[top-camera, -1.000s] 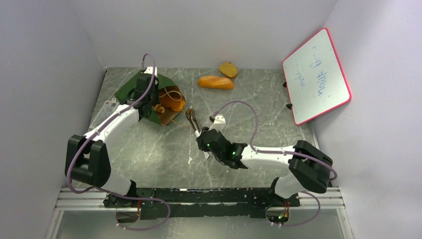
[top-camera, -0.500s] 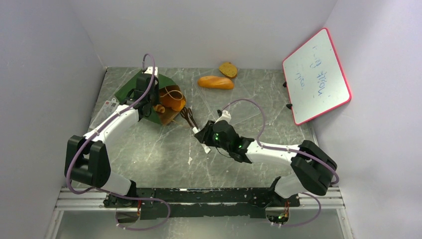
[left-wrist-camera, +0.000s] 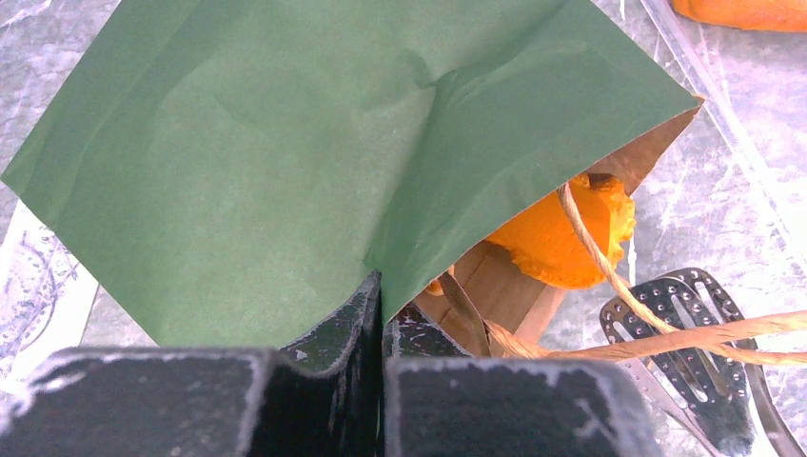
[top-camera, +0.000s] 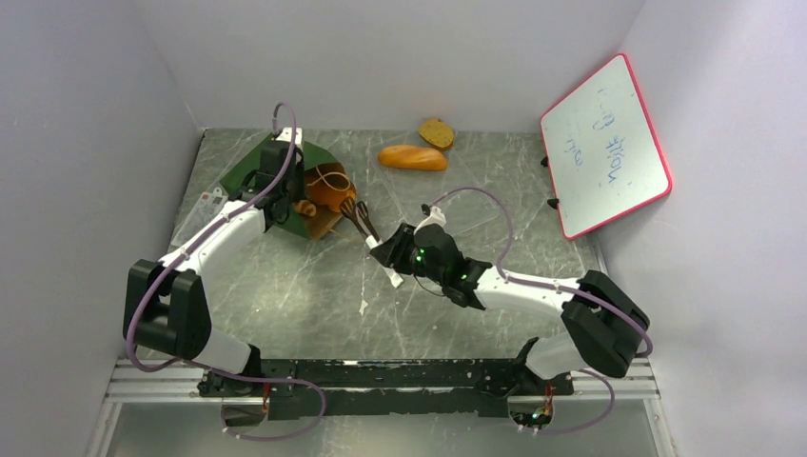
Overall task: Take the fake bread out of the paper bag
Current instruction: Take out the fake bread from the paper bag.
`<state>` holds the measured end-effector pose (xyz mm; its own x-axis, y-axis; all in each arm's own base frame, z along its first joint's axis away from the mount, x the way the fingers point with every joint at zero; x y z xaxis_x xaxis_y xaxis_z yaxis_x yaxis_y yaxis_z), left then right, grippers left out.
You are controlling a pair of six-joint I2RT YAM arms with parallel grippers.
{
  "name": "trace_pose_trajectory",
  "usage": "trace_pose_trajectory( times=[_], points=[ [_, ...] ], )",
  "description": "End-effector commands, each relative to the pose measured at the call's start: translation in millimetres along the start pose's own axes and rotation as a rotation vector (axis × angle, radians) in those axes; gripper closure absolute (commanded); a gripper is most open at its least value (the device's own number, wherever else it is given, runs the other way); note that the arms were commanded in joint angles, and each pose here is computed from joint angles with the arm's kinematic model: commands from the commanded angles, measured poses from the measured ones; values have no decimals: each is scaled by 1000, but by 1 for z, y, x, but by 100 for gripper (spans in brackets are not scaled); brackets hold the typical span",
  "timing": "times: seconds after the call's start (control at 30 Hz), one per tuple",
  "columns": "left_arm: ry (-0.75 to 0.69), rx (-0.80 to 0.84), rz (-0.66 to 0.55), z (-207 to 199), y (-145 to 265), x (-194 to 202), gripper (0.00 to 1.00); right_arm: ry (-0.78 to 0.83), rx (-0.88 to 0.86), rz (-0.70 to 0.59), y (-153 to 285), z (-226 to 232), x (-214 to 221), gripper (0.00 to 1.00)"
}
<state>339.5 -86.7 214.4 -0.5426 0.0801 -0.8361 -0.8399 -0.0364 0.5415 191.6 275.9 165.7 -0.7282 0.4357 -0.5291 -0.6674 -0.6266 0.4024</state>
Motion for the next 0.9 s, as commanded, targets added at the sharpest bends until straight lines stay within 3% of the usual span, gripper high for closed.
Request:
trace_pose_trajectory(
  times=[0.0,0.87],
  points=[
    [20,32,-74,0,8,-13,93,-39,-58,-17,-4,5,-6,59],
    [24,46,-74,0,11,-10,93,-60,-63,-5,-20,-2,-6,57]
  ],
)
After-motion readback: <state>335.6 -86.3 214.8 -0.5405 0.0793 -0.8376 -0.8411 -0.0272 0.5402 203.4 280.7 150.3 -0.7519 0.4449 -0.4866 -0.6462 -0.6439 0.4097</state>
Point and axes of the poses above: each gripper's point midway between its finger pads, its own y axis back along the fingers, its own z axis along the line the jaws close on, x = y × z, the point moved 9 cm from there along y, back along the fingers, and after that the axes turned 3 degrees about -y, right-handed, at the moved point
